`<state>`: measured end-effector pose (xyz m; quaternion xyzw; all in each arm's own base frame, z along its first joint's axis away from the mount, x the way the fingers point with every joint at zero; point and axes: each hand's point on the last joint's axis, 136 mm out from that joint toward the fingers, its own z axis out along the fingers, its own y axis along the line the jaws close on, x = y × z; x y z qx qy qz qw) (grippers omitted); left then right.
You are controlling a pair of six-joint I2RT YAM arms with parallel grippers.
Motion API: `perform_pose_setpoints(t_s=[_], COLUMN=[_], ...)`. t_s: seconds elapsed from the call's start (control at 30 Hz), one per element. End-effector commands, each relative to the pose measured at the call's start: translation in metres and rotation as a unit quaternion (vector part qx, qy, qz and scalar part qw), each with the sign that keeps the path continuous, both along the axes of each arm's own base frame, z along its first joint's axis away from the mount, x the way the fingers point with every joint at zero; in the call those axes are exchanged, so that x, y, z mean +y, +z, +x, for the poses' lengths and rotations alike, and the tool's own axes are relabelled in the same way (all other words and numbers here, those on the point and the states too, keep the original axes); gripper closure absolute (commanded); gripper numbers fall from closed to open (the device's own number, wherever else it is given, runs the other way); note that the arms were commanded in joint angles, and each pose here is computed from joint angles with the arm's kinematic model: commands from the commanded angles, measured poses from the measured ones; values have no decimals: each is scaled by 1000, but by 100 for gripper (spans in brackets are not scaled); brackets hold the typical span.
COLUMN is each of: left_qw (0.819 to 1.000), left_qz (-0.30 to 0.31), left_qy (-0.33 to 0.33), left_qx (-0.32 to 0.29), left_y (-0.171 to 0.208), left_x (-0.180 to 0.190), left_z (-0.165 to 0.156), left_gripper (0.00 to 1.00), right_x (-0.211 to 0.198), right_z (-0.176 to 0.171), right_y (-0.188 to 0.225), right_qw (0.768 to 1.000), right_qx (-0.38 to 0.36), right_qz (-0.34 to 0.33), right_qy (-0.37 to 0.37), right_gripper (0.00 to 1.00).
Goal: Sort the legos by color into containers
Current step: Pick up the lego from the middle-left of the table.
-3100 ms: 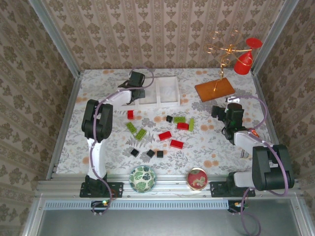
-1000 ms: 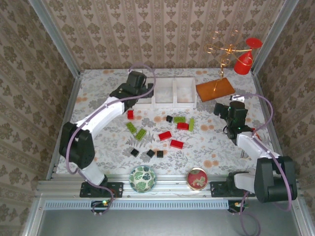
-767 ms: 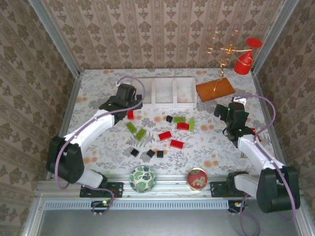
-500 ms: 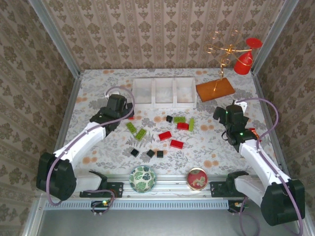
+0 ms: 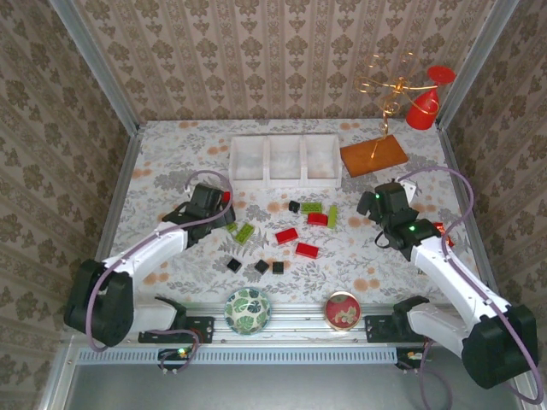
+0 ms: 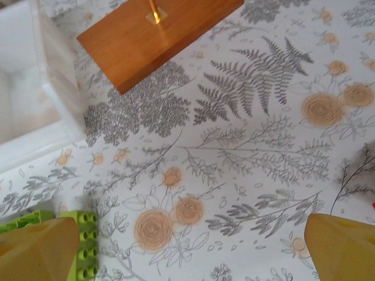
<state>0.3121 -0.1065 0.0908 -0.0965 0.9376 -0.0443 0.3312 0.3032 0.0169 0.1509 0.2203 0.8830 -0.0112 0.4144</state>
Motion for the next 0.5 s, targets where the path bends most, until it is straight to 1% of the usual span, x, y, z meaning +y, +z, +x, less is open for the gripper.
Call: perform_pose_setpoints(t_s=[0.0, 0.27, 0.47], left_qw=[1000, 999, 999], left_qz=[-27, -42, -38], left_qy=[11, 7, 7], left_qx=[6, 16, 27], left_y=[-8, -21, -29], left_x=[-5, -16, -18], left_z=[3, 10, 11], left_gripper=[2, 8, 14], right_x=[5, 5, 6], right_z=[-5, -4, -2], right_y=[-4, -8, -8], right_qw=[1000, 999, 1000], right_qx=[21, 26, 22], right_qz=[12, 15, 15], right_qy=[-5, -11, -8], right_gripper=[0, 0, 0])
